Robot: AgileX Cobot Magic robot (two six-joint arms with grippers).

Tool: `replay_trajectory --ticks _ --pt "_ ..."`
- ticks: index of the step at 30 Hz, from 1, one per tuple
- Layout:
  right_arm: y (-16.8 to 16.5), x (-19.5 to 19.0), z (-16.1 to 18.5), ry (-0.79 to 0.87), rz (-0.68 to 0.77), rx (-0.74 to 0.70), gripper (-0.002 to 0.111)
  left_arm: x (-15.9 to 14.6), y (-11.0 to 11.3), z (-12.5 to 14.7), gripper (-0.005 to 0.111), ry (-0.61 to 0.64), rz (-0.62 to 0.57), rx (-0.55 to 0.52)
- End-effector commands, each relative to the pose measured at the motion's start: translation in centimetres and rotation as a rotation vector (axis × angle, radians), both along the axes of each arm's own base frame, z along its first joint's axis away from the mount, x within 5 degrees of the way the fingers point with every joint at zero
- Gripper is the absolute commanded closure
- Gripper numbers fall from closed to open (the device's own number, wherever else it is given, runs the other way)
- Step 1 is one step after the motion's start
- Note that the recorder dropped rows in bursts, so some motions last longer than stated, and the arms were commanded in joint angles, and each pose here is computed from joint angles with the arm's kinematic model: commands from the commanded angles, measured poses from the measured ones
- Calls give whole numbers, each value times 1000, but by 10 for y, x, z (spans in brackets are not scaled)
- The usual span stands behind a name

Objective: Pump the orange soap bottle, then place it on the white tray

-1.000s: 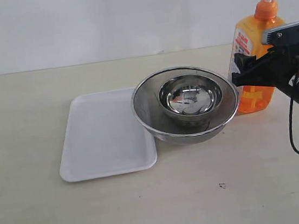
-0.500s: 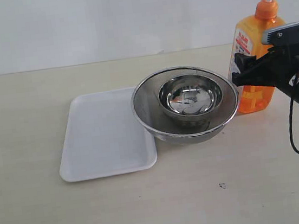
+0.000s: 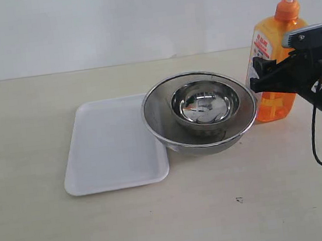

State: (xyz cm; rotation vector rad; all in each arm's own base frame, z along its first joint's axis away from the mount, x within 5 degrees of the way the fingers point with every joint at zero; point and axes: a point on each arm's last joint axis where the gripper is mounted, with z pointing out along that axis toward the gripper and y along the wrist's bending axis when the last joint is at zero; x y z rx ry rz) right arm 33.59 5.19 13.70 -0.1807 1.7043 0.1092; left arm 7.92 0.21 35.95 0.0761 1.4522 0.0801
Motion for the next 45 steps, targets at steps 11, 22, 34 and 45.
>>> replay_trajectory --ticks 11,22,34,45 --pt "-2 1 6 -48 -8 2 109 -20 -8 -48 102 -62 -133 -87" --pt "-2 1 6 -48 -8 2 109 -27 -7 -87 102 -35 -139 -122" --pt "-2 1 6 -48 -8 2 109 -20 -11 -124 102 52 -175 -148" --pt "-2 1 6 -48 -8 2 109 -17 -10 -145 102 83 -122 -212"
